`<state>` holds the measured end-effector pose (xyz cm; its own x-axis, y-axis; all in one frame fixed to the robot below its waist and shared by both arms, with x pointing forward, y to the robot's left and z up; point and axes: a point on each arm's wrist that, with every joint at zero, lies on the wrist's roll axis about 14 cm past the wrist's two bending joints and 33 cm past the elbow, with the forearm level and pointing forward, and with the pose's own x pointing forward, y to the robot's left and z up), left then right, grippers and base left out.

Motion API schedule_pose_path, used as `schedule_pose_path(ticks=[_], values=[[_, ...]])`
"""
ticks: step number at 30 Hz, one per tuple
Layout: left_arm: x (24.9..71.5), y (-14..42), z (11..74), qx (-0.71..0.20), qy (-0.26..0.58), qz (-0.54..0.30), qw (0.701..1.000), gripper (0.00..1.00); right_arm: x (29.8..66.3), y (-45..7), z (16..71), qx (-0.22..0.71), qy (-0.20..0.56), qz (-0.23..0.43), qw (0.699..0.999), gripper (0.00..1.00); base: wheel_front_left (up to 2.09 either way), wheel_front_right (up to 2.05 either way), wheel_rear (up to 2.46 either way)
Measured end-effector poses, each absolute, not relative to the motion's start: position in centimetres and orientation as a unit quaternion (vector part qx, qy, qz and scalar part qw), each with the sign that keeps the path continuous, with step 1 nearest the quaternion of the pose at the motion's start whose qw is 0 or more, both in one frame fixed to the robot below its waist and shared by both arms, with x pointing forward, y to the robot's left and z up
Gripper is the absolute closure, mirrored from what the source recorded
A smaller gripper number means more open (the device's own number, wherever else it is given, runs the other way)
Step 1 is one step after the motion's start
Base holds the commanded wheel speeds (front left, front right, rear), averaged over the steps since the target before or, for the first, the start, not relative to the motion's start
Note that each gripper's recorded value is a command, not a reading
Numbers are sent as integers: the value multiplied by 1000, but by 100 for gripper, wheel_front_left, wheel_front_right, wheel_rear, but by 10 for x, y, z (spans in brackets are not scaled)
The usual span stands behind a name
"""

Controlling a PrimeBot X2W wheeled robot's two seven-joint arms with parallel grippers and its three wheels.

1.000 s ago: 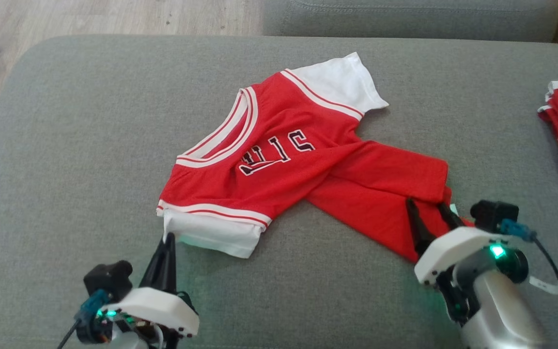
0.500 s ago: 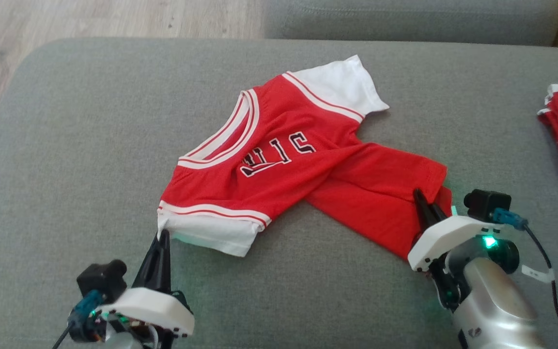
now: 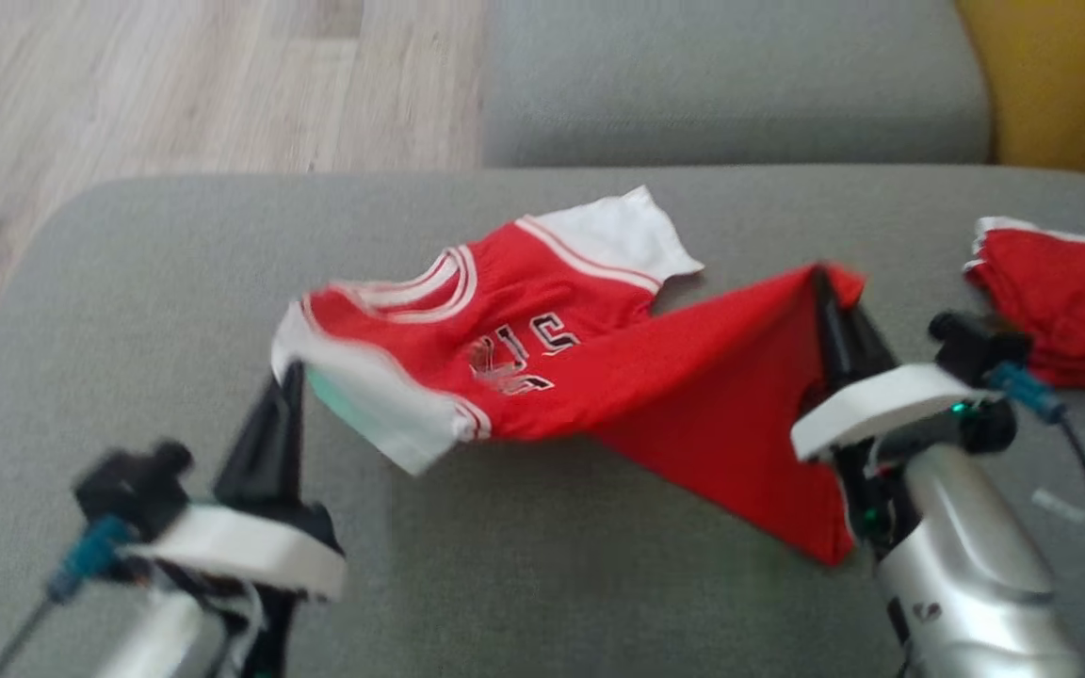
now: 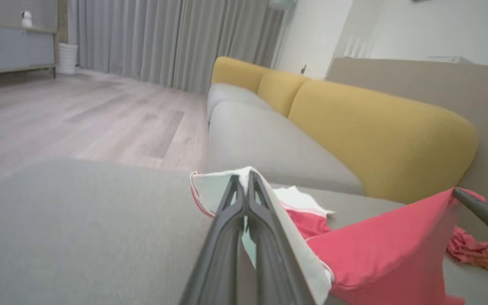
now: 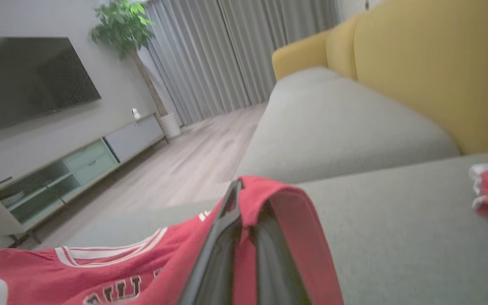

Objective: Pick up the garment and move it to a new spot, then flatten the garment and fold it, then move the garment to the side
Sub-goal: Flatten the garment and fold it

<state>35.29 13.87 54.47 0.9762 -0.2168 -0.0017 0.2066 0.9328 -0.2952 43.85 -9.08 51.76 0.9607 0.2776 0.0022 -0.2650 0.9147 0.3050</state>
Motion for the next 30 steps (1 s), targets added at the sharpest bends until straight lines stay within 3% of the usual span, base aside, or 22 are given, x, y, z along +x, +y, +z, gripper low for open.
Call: schedule_pose_path(ticks=[5, 17, 24, 30], values=[[356, 134, 629, -125, -82, -147, 978, 100, 426, -111, 589, 144, -89, 129, 977, 100, 0, 0, 0], [328, 114, 775, -43, -241, -221, 944, 100, 355, -158, 713, 70, -241, 92, 964, 100, 0, 0, 0], [349, 112, 796, -13, -242, -225, 944, 100, 357, -163, 718, 36, -219, 78, 972, 100, 0, 0, 0], [412, 117, 775, 9, -191, -213, 958, 100, 412, -155, 691, 42, -146, 96, 984, 100, 0, 0, 0]])
